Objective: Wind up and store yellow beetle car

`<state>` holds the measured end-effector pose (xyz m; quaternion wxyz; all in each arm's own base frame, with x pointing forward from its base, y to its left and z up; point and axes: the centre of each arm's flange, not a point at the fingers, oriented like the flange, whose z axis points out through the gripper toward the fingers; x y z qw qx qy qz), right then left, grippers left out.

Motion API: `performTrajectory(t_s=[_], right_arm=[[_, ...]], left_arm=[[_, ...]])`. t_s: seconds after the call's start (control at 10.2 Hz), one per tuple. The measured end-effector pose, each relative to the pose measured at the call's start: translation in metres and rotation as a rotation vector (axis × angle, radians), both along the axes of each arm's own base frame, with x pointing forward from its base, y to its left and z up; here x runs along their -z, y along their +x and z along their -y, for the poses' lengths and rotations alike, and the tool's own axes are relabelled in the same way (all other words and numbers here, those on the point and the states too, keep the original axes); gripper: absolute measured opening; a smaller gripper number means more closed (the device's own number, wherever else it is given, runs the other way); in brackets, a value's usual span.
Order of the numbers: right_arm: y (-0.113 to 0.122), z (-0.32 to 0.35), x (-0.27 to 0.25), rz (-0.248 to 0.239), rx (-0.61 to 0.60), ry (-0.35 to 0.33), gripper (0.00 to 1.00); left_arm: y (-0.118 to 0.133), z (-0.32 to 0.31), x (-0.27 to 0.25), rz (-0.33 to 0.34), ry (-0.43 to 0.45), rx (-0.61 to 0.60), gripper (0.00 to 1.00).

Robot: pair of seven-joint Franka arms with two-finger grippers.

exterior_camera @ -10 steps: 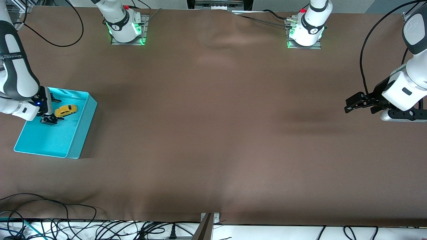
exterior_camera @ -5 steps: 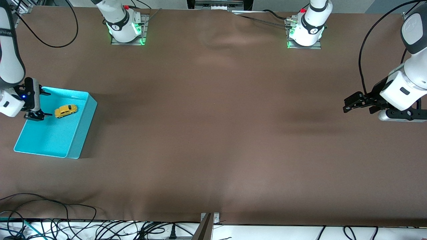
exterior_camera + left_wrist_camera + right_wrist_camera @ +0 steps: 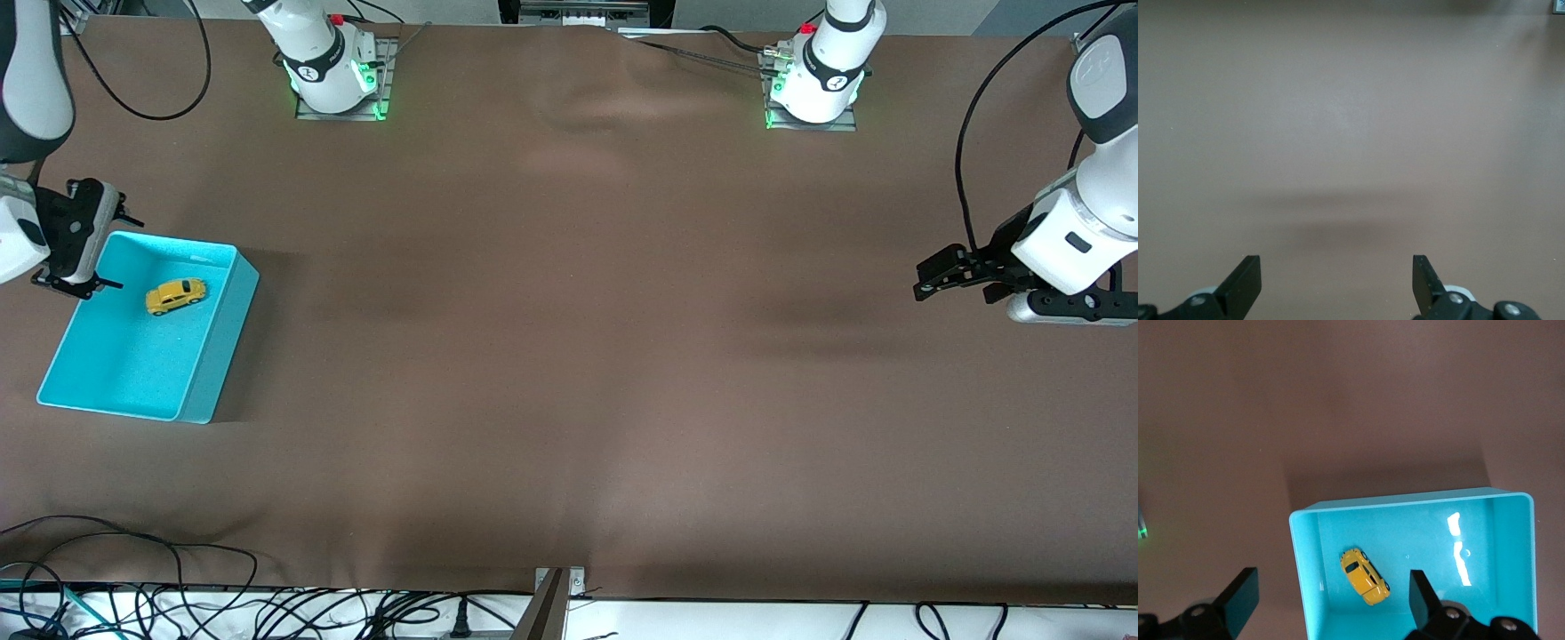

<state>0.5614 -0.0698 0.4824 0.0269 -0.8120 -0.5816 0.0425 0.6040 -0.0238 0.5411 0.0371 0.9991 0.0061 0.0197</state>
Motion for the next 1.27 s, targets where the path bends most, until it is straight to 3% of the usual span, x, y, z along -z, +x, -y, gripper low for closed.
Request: performTrajectory(t_s=[0.2, 0.39, 0.49, 0.69, 0.88, 1.27], right_arm=[[-0.006, -0.046, -0.023, 0.024, 0.275, -0.006, 1.00], [-0.008, -0.055, -0.031, 0.001, 0.574, 0.113, 1.00], [-0.008, -0.049, -0.036, -0.004, 0.711, 0.130, 1.00], [-0.003, -0.069, -0.056, 0.034, 0.956, 0.069, 1.00], [-0.003, -0.109, -0.084, 0.093, 1.062, 0.037, 1.00], [0.008, -0.110, -0.110, 0.115, 1.142, 0.042, 1.00]], left_arm=[[0.000, 0.000, 0.000, 0.000, 0.000, 0.000, 1.00], [0.000, 0.000, 0.000, 0.001, 0.000, 0.000, 1.00], [0.000, 0.000, 0.000, 0.001, 0.000, 0.001, 1.00], [0.000, 0.000, 0.000, 0.001, 0.000, 0.001, 1.00], [0.000, 0.001, 0.000, 0.000, 0.000, 0.001, 1.00], [0.000, 0.002, 0.000, 0.000, 0.000, 0.003, 1.00]])
